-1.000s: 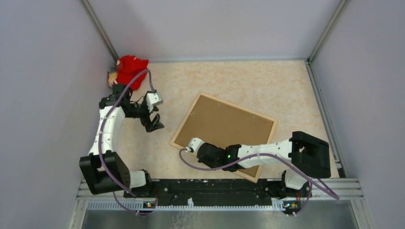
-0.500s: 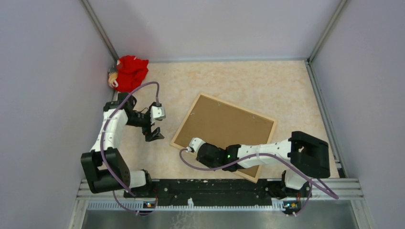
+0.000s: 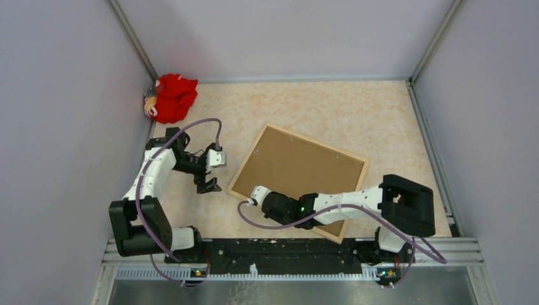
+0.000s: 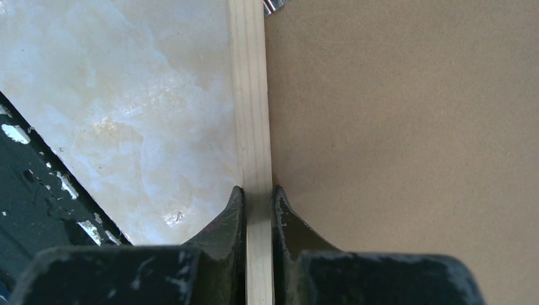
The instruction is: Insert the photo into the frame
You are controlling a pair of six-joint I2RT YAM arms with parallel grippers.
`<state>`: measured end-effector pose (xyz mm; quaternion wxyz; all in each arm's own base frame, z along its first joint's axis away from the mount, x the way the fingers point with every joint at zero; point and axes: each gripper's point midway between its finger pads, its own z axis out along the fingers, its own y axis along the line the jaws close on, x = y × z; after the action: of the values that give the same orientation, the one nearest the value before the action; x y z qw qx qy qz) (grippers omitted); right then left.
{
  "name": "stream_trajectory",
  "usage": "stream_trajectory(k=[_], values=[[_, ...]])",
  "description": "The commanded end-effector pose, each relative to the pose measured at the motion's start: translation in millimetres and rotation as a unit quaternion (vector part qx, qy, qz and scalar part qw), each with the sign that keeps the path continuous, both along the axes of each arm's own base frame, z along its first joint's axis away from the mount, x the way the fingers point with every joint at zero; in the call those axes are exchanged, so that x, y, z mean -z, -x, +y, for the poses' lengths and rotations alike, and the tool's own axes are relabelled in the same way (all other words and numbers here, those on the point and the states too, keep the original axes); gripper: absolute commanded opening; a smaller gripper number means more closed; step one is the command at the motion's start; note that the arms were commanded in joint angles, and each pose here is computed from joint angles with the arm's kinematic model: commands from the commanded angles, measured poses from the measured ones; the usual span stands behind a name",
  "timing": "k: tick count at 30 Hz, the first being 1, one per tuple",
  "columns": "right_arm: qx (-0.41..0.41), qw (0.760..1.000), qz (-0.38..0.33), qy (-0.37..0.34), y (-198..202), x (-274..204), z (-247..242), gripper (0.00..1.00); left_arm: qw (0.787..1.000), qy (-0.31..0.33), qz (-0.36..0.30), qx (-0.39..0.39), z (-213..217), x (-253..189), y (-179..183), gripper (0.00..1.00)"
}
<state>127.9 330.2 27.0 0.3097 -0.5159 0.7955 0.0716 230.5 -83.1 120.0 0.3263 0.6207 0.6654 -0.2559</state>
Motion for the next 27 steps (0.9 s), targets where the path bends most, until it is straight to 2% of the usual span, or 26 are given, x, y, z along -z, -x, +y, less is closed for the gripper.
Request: stream_trajectory(k=[1, 5, 10, 14, 17, 20, 23, 27], values=[[0.009, 1.0, -0.01, -0.014, -7.5, -11.8, 12.1, 0.0, 0.998, -0.001, -0.041, 0.041, -7.6, 1.4, 2.4, 0.99], [0.03, 0.998, -0.015, -0.061, -24.6, -48.7, 24.3, 0.0, 0.992, -0.03, -0.085, 0.087, -9.0, 10.1, 11.2, 0.99], [0.03, 0.99, 0.008, -0.14, -35.7, -102.2, 41.0, 0.0, 0.968, -0.05, -0.208, 0.128, -14.7, 7.1, 12.9, 0.99], [0.017, 0.984, 0.026, -0.174, -37.5, -135.8, 51.1, 0.0, 0.917, -0.069, -0.352, 0.176, -29.8, -8.5, 11.2, 0.99], [0.011, 0.979, 0.043, -0.201, -36.3, -156.3, 58.1, 0.0, 0.862, -0.08, -0.47, 0.17, -34.7, -33.3, -0.8, 0.99], [0.003, 0.975, 0.056, -0.217, -32.7, -172.4, 63.4, 0.0, 0.814, -0.078, -0.549, 0.171, -39.7, -48.3, -5.1, 0.99], [0.001, 0.973, 0.06, -0.222, -31.5, -182.5, 63.8, 0.0, 0.799, -0.089, -0.564, 0.186, -40.1, -45.1, -6.3, 0.99], [-0.002, 0.973, 0.06, -0.221, -31.0, -190.2, 62.6, 0.0, 0.799, -0.079, -0.574, 0.16, -40.8, -64.4, -16.9, 0.99]])
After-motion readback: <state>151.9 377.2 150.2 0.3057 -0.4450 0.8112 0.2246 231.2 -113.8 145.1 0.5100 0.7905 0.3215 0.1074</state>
